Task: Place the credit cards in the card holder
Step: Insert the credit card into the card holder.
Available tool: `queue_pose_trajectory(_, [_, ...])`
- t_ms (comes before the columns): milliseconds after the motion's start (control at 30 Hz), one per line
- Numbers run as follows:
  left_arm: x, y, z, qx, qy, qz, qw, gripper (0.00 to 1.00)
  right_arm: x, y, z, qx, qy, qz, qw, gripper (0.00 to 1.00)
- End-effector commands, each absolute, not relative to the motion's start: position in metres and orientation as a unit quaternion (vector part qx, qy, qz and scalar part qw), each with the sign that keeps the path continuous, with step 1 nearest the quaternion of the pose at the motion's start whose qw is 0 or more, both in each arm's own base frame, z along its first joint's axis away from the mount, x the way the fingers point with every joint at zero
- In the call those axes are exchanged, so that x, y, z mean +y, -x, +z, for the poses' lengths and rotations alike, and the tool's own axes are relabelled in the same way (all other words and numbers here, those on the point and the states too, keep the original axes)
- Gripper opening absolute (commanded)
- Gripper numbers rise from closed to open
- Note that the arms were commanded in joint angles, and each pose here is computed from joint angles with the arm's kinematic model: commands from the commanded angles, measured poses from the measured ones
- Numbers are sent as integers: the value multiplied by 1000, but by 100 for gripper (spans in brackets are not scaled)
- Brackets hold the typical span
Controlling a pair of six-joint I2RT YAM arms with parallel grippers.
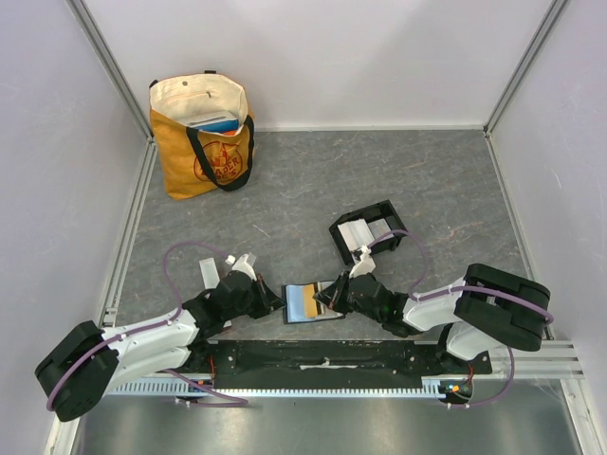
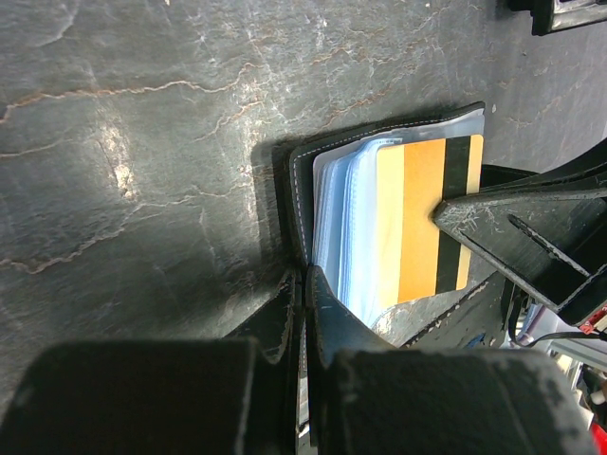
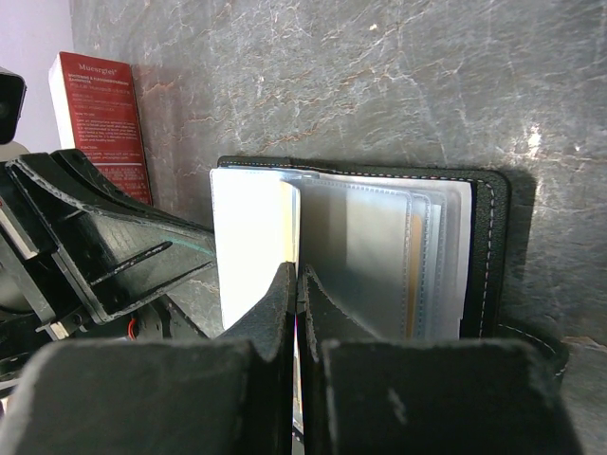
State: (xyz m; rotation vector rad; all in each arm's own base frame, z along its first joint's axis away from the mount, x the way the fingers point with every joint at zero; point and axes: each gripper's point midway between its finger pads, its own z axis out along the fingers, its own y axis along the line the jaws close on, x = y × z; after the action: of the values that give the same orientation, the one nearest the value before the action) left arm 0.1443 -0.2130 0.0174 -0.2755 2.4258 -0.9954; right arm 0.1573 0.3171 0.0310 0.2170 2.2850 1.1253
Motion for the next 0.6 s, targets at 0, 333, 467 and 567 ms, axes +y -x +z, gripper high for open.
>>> queue_pose_trajectory(0, [-209,-148,15,892,114,-352,258,2,313,-153,22,867,-69,406,282,0])
queue_pose_trajectory(333, [-207,-146,10,896,116,-346,251,2,315,-150,18,867,-72,412,270,2])
queue_pose_trajectory(467, [-207,-146,9,898,116,-343,249,2,319,-148,13,869,-77,414,258,3])
queue_pose_trajectory(567, [-207,-147,10,899,117,-341,248,2,320,-147,10,869,-86,418,252,3])
